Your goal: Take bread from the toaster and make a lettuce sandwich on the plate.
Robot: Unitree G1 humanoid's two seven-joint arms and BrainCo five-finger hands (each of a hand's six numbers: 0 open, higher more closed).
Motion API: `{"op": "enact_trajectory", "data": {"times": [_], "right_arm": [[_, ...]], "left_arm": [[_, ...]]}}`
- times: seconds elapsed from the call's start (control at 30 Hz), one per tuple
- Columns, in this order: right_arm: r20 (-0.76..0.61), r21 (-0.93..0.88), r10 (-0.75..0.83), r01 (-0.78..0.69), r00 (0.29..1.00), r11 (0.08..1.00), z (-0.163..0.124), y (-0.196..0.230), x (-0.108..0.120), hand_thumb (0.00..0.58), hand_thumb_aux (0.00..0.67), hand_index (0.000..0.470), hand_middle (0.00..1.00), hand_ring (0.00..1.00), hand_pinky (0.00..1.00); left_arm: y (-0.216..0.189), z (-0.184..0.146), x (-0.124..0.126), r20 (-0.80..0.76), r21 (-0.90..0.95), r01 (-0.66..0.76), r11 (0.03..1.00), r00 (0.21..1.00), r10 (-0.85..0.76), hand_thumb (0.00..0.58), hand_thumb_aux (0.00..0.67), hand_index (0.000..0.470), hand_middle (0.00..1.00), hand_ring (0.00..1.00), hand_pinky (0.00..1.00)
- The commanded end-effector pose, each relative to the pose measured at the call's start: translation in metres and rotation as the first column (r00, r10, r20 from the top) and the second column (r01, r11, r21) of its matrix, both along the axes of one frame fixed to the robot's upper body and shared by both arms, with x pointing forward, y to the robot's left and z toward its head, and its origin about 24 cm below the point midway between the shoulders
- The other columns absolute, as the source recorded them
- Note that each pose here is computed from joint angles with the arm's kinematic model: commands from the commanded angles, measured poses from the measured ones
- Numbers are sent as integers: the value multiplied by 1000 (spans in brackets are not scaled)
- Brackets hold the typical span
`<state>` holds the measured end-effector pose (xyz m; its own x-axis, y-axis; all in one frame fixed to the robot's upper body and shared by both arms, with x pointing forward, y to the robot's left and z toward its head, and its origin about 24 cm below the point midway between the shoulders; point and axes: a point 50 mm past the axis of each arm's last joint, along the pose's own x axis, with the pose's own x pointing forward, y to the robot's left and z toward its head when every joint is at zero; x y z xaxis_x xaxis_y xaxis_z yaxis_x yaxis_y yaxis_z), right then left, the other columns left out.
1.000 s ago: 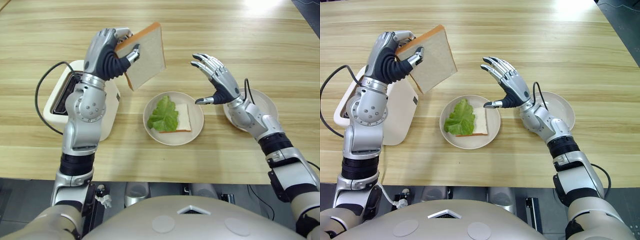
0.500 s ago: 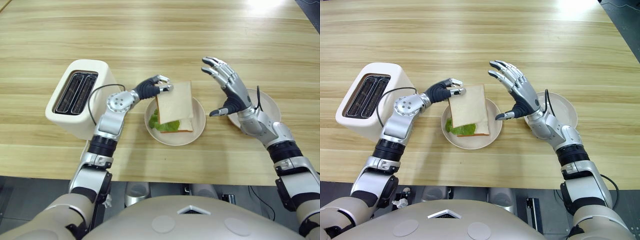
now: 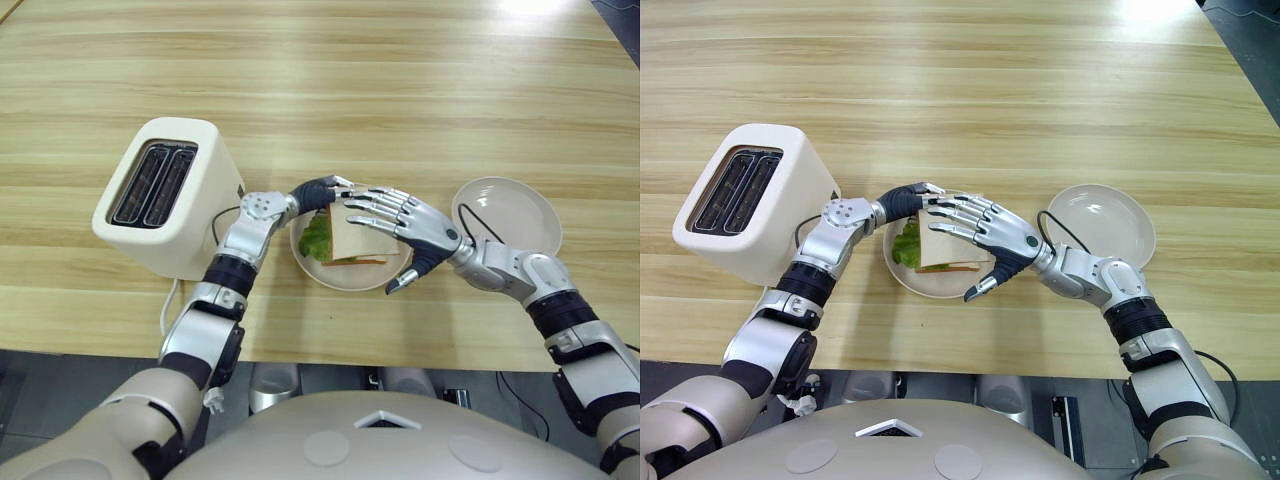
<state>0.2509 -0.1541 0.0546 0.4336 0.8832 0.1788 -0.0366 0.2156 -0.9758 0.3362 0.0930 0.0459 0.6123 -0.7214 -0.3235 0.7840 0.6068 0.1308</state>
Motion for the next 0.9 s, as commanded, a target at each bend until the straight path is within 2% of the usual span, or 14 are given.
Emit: {"op": "enact_trajectory", "data": {"times": [0.03, 0.6, 0.9], "right_arm": [[-11, -53, 4, -4, 1000, 999, -6, 1, 1, 0, 0, 0, 0, 0, 0], [-23, -87, 3, -5, 1000, 996, -10, 10, 9, 0, 0, 0, 0, 0, 0], [-68, -94, 6, -12, 998, 996, -14, 11, 8, 0, 0, 0, 0, 0, 0]], "left_arm": [[12, 6, 10, 16, 18, -34, 999, 999, 34, 580, 670, 460, 1000, 1000, 1000], [10, -1, 5, -10, 66, 68, 996, 998, -67, 580, 670, 460, 1000, 1000, 1000], [19, -9, 8, -3, 144, 51, 988, 999, -51, 580, 670, 460, 1000, 1000, 1000]]}}
